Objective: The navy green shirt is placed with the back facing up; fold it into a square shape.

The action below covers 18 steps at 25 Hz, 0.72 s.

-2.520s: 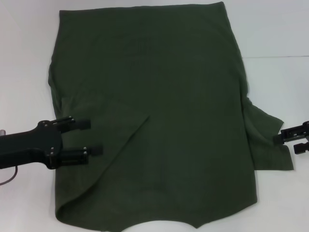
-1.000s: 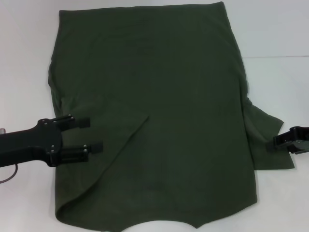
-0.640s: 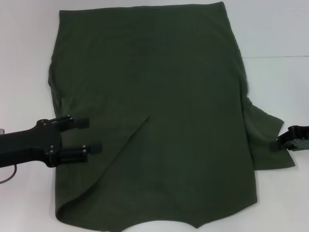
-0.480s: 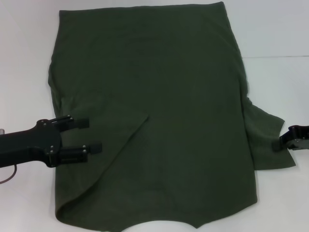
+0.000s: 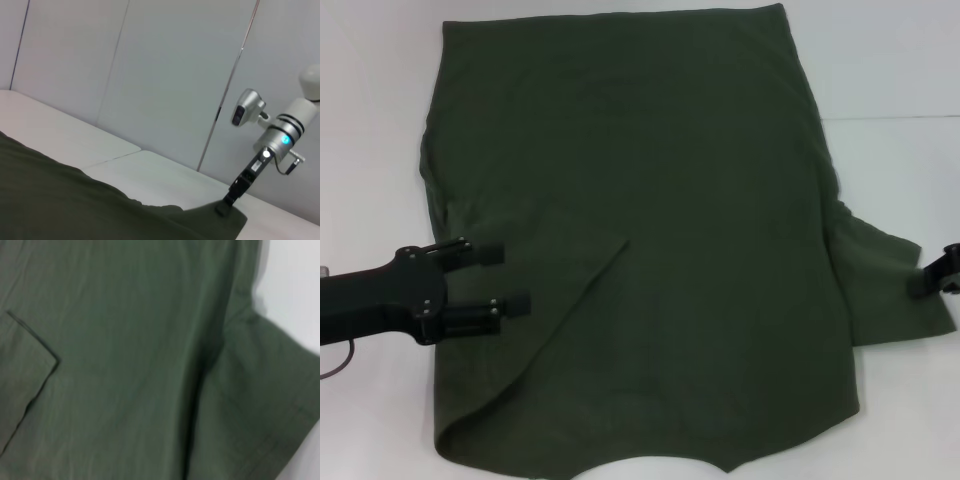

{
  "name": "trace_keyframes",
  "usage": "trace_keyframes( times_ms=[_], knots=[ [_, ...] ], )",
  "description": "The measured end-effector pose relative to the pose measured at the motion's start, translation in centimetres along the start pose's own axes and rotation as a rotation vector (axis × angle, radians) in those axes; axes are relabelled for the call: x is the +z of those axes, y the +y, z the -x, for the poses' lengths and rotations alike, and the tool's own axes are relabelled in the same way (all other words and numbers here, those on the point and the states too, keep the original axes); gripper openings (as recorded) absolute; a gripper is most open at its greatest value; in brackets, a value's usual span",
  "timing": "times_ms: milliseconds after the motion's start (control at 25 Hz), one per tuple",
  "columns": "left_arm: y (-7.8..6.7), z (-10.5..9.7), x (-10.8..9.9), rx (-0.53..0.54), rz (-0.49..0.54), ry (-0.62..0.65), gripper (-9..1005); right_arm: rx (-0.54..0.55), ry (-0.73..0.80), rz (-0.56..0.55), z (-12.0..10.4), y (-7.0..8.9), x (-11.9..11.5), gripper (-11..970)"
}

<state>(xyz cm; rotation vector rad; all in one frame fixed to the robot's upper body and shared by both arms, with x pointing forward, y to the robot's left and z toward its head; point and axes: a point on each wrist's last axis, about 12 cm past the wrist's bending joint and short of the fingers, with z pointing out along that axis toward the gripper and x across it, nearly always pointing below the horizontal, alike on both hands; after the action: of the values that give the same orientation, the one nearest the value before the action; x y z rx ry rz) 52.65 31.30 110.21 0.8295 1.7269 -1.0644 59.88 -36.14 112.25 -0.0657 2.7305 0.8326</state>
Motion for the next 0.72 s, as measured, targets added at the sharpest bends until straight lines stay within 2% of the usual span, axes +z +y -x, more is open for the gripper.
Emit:
trace_keyframes(
  times_ms=[240,480,720],
  knots=[
    [0.1,0.0,-0.5,-0.004,0.015,-0.007,906,-0.069,-0.010,-0.012,1.3,0.7,-2.4,36],
    [0.1,-0.1,-0.8,-0.008,0.027,-0.014,906,-0.150,0.001,-0.049,2.6,1.8,-3.4,35],
    [0.1,-0.1,-1.0,-0.012,0.029,-0.020,905,-0.208,-0.063,-0.091,4.4,2.7,-4.3,35]
  ],
)
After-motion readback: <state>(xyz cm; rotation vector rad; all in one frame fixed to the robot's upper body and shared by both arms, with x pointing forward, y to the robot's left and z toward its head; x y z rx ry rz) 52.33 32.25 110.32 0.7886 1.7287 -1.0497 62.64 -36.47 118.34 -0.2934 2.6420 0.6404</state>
